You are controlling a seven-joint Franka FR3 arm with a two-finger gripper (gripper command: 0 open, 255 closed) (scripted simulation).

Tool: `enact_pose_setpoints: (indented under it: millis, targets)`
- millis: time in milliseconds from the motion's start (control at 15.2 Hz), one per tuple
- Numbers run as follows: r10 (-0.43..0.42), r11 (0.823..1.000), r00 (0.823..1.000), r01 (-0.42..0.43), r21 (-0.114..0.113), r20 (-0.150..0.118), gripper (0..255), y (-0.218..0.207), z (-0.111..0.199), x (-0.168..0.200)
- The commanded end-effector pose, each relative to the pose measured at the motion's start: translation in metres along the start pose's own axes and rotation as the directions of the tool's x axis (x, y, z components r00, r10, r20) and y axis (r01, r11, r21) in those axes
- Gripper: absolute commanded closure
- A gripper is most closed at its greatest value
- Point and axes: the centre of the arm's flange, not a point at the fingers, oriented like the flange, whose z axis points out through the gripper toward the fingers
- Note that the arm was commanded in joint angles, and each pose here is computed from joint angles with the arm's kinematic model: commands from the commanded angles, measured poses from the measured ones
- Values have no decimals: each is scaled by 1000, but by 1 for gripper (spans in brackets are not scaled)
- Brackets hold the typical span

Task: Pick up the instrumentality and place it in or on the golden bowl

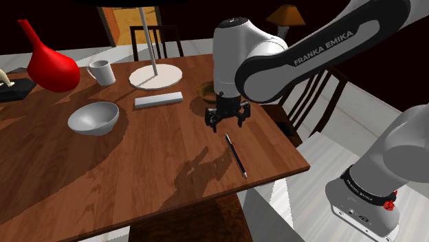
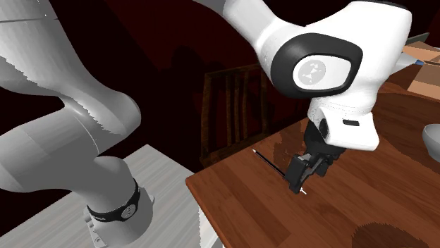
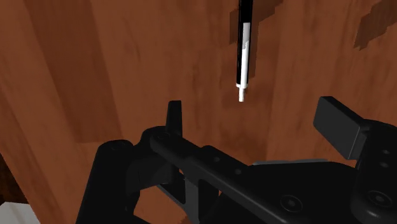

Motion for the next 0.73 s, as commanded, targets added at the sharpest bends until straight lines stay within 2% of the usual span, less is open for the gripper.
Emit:
enact_pose_setpoints:
  millis: [0,264,660]
  targets:
    - [1,1000,1000,-1,1,0,0,-2,10,1]
    - [1,1000,1000,-1,1,0,0,-2,29,1]
    - [1,1000,1000,-1,1,0,0,-2,29,1]
